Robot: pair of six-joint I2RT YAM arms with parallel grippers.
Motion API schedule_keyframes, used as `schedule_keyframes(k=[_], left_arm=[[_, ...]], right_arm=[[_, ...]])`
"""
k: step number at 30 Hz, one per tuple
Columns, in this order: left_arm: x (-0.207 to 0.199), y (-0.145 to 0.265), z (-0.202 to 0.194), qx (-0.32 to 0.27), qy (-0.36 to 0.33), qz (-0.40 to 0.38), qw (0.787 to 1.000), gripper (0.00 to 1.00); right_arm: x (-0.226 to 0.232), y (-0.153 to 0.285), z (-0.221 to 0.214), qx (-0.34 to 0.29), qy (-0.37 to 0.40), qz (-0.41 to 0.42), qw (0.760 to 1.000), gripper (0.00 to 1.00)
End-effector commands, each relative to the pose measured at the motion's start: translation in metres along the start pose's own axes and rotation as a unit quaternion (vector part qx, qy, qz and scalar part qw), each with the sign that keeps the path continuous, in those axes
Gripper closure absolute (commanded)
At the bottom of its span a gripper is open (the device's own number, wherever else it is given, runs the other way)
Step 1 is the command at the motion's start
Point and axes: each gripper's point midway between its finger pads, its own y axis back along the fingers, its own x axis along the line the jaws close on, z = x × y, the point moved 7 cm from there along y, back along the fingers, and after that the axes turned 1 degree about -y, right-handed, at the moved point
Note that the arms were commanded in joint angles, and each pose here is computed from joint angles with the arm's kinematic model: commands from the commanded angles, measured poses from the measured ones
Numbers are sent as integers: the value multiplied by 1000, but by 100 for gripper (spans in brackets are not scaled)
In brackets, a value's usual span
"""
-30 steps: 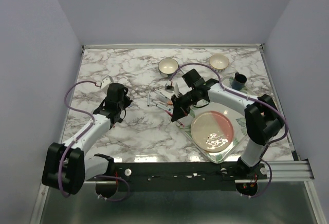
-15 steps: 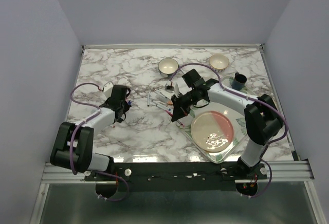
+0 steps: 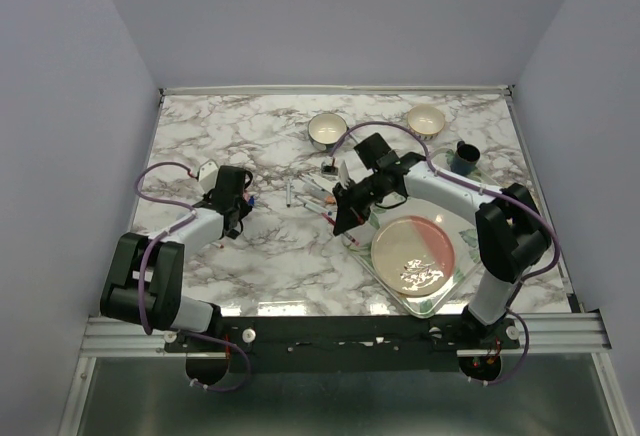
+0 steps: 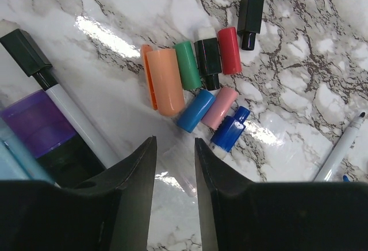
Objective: Open the pen caps
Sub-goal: Place the pen cap on the table with the left arm, then place the barrel on the table with the right arm
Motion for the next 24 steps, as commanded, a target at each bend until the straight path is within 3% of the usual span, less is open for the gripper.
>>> schedule_keyframes(k=[1, 7, 15, 20, 24], left_arm=[[-1, 6, 17, -34, 10, 9, 999, 56], [-9, 32, 36, -60, 20, -27, 998, 47], [-24, 105, 65, -88, 12, -160, 983, 35], [-32, 157, 78, -102, -89, -272, 953, 28], [-17, 169, 74, -114, -171, -270, 941, 26]], right_arm=[[-6, 1, 6, 5, 19, -28, 999, 99], [-23, 11, 10, 24, 45, -116, 992, 99], [-48, 0, 17, 77, 55, -168, 981, 98], [-68, -12, 35, 97, 52, -180, 977, 96], [-81, -20, 46, 103, 49, -186, 976, 94]])
